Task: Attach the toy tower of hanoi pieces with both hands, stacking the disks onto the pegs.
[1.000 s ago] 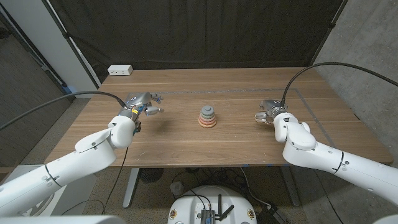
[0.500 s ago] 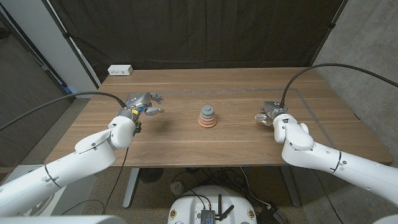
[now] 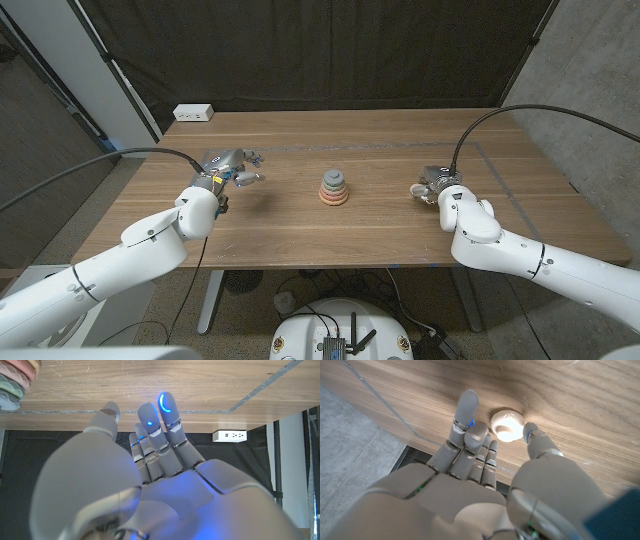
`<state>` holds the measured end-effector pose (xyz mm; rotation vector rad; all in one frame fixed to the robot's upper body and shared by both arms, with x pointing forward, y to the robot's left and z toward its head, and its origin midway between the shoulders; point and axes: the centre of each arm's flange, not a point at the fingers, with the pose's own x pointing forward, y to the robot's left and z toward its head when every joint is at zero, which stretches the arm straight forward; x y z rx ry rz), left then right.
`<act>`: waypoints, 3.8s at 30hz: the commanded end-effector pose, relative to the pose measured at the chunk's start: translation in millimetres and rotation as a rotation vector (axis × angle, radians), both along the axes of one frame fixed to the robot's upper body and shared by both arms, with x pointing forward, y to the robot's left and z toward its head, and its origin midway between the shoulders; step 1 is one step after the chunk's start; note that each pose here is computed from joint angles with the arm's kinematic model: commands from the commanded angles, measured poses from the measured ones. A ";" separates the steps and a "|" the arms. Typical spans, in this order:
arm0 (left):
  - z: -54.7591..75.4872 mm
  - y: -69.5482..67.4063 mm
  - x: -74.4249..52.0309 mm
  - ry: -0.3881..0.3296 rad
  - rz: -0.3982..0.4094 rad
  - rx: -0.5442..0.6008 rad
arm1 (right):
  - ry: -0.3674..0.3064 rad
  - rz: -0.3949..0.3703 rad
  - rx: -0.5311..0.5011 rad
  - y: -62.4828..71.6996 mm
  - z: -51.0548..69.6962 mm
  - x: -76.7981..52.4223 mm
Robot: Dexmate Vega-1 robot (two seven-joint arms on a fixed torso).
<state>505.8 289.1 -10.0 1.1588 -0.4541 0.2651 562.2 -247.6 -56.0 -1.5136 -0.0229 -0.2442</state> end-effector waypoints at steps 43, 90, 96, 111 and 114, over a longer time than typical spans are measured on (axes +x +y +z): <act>-4.2 3.4 -0.6 -0.002 -0.007 -0.033 | 0.088 -0.034 -0.038 6.5 -21.5 9.0; -2.3 3.6 -2.6 -0.018 -0.004 -0.048 | -0.004 0.044 0.050 -3.2 8.1 3.5; -2.7 2.1 -3.5 -0.015 -0.001 -0.049 | -0.029 0.061 0.035 -0.2 18.5 -3.6; 1.3 -2.4 -2.7 -0.025 -0.002 -0.049 | -0.039 0.091 0.014 3.1 42.2 -24.7; 1.4 -3.1 -1.5 -0.030 -0.005 -0.051 | -0.045 0.103 0.015 3.6 47.4 -29.3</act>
